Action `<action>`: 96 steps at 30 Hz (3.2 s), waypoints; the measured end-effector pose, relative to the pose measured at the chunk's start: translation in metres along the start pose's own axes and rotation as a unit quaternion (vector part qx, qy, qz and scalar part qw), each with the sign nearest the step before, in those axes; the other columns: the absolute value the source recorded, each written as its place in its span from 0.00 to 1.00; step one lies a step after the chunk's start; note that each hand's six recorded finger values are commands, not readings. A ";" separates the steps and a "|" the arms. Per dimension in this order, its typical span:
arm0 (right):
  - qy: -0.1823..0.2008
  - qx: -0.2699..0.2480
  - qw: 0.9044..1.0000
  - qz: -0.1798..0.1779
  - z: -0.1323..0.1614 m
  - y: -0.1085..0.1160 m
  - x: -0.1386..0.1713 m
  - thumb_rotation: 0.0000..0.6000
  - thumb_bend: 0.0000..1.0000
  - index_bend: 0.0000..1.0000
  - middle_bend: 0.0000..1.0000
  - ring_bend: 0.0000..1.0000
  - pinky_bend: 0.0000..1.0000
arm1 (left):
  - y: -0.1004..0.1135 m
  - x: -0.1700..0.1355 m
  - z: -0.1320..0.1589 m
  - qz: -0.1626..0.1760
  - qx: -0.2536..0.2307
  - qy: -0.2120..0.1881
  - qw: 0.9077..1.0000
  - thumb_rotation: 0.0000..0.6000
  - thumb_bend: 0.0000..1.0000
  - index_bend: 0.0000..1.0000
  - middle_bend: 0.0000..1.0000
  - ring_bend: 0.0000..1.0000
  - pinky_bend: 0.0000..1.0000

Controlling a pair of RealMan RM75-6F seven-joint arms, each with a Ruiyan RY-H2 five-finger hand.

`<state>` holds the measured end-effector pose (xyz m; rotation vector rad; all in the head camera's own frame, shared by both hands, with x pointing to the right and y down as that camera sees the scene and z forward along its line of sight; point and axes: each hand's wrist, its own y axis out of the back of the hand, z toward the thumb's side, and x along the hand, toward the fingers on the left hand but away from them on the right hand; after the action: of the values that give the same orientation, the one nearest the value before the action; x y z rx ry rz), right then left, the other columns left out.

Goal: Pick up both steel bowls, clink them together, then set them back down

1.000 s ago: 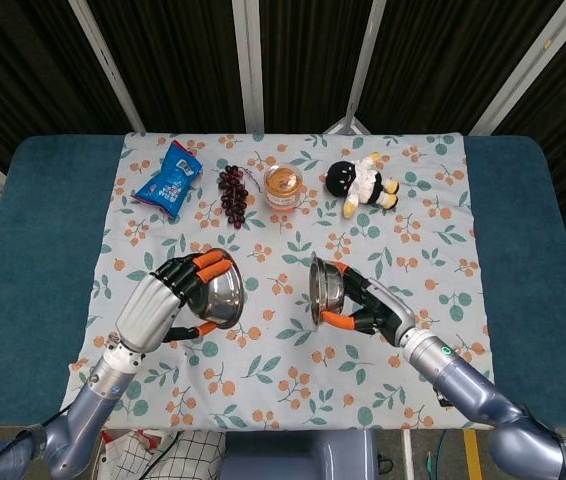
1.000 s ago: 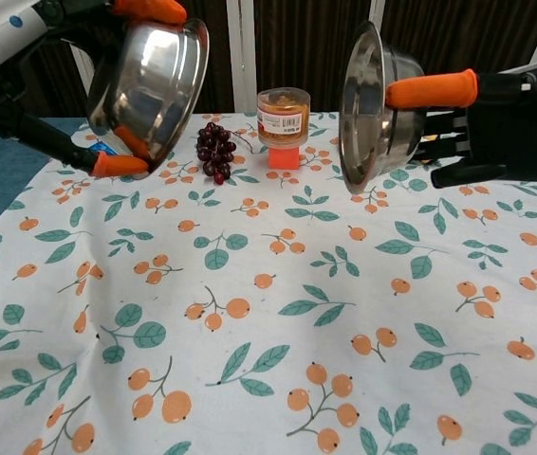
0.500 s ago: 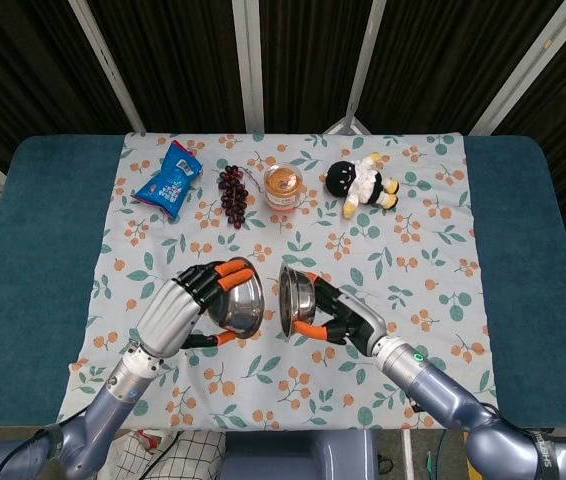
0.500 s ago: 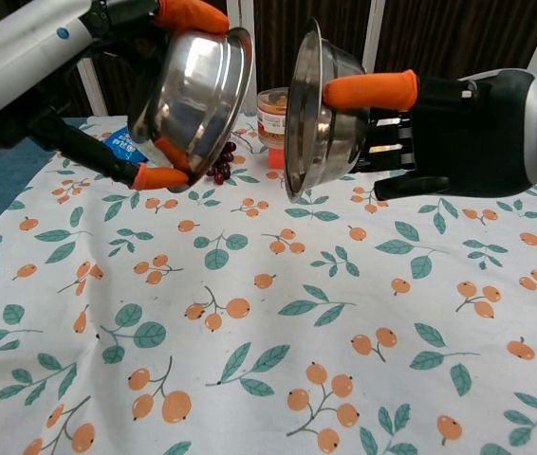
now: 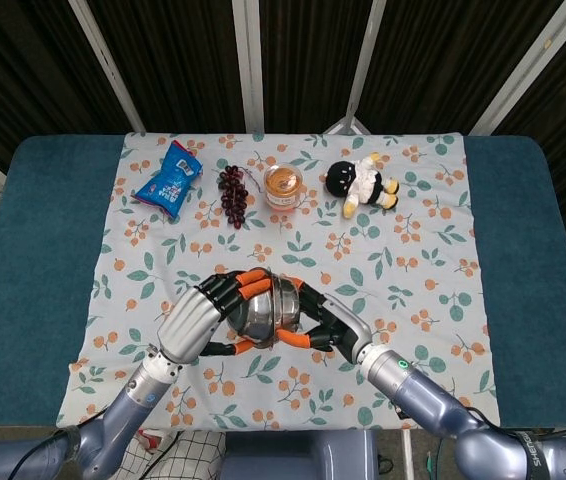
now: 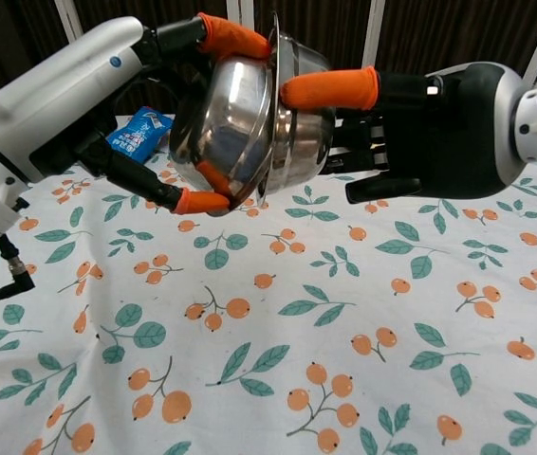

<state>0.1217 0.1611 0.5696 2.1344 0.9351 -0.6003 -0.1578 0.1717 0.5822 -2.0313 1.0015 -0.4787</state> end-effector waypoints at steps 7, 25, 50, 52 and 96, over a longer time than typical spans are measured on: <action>-0.010 0.016 1.000 0.007 0.000 -0.006 0.006 1.00 0.37 1.00 0.99 1.00 1.00 | -0.011 0.001 0.013 -0.009 -0.002 -0.013 1.000 1.00 0.41 0.46 0.63 0.49 0.66; -0.021 0.002 0.999 -0.025 0.000 0.039 0.015 1.00 0.38 1.00 0.99 1.00 1.00 | 0.014 -0.022 0.026 0.003 0.021 -0.042 0.999 1.00 0.42 0.46 0.63 0.49 0.66; -0.009 -0.003 1.000 0.014 0.004 0.016 0.019 1.00 0.38 1.00 0.99 1.00 1.00 | -0.004 -0.007 0.037 -0.006 0.041 -0.045 0.998 1.00 0.42 0.46 0.63 0.49 0.66; -0.010 -0.002 1.000 0.016 0.004 0.012 0.019 1.00 0.38 1.00 0.99 1.00 1.00 | -0.008 -0.005 0.040 -0.006 0.039 -0.047 0.998 1.00 0.42 0.46 0.63 0.49 0.66; -0.024 0.711 0.642 -0.286 -0.053 0.139 0.026 1.00 0.38 0.79 0.85 0.85 0.95 | -0.017 -0.043 -0.026 -0.189 0.167 0.084 0.964 1.00 0.42 0.43 0.60 0.48 0.58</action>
<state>0.2513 0.1455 0.6457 2.9802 1.2974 -2.3283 -0.1920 0.1991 0.6123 -1.8929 0.5729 -0.9702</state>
